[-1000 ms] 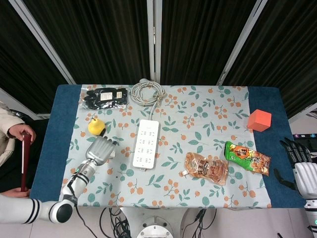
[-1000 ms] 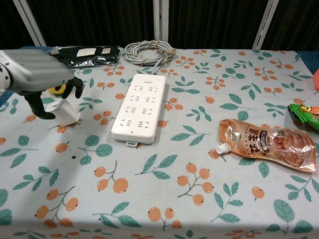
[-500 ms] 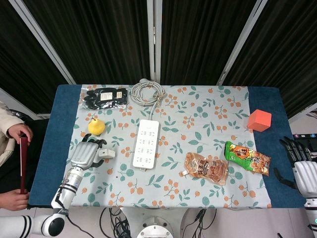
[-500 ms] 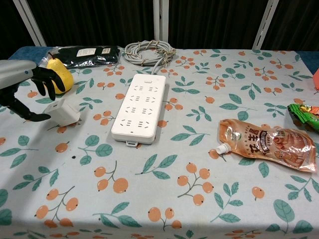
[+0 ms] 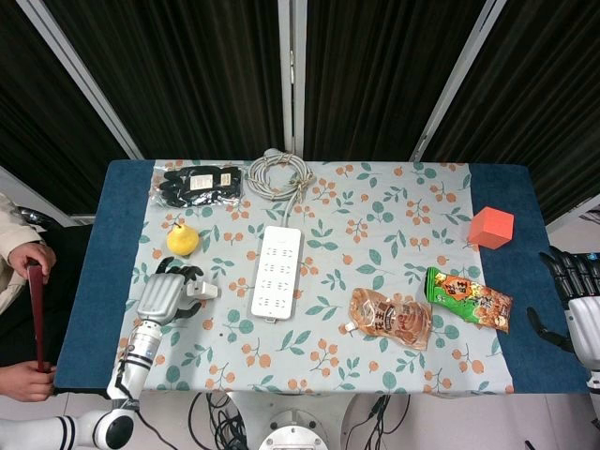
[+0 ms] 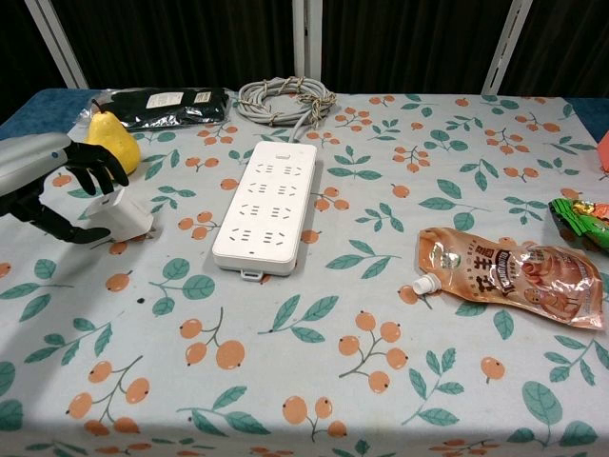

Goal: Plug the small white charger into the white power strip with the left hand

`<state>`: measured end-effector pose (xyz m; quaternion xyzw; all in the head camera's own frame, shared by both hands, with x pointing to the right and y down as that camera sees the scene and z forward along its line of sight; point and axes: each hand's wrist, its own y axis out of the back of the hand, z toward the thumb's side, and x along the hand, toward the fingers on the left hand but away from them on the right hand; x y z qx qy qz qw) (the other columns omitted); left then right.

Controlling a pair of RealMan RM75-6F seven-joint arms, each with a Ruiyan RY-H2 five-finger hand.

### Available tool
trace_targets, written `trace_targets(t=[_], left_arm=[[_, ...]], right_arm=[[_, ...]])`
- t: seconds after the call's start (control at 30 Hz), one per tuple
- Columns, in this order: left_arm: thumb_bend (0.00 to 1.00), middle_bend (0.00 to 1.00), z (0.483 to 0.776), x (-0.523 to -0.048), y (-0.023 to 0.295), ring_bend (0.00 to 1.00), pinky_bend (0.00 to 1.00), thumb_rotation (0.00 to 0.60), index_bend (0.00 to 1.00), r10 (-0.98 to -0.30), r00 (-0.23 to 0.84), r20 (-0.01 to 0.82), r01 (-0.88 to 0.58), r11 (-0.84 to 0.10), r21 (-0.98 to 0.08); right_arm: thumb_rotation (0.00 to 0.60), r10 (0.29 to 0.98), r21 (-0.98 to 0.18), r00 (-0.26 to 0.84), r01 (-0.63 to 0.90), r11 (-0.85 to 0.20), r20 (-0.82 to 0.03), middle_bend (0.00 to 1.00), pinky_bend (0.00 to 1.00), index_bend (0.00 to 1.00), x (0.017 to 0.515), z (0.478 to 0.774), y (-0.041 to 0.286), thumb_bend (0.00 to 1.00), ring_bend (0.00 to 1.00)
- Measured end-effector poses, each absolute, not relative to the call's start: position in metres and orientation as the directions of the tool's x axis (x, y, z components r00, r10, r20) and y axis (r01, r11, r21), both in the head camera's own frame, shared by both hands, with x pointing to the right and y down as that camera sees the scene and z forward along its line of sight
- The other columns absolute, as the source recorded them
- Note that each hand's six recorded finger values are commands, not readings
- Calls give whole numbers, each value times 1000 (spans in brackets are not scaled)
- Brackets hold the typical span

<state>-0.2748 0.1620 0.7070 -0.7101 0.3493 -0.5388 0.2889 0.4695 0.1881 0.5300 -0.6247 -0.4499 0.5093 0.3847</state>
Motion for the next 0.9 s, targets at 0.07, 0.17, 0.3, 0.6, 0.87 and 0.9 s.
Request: trace_targets(t=[0.07, 0.17, 0.3, 0.6, 0.87, 0.9], left_arm=[[255, 360, 708, -272, 162, 317, 118, 600, 341, -806, 180, 564, -192, -591, -783], [268, 367, 709, -271, 162, 317, 118, 600, 351, -802, 183, 569, -191, -596, -780], [286, 378, 711, -272, 163, 317, 118, 600, 369, -799, 179, 574, -191, -601, -776], [328, 427, 712, -274, 162, 317, 118, 600, 415, -798, 179, 576, -181, -602, -778], [439, 643, 712, -273, 155, 440, 176, 600, 623, -805, 196, 560, -183, -591, -786], [448, 649, 711, -272, 153, 448, 190, 600, 629, -806, 204, 556, -181, -589, -788]], right_arm=[[600, 953, -937, 72, 175, -301, -293, 0, 0, 0, 471, 531, 189, 304, 0], [600, 953, -935, 66, 181, -304, -297, 0, 0, 0, 472, 533, 191, 304, 0], [600, 952, -933, 61, 187, -307, -301, 0, 0, 0, 474, 535, 194, 304, 0], [600, 951, -932, 60, 191, -309, -303, 0, 0, 0, 474, 537, 195, 303, 0], [600, 952, -931, 55, 196, -307, -302, 0, 0, 0, 474, 537, 196, 305, 0], [600, 952, -931, 55, 197, -307, -302, 0, 0, 0, 474, 537, 196, 304, 0]])
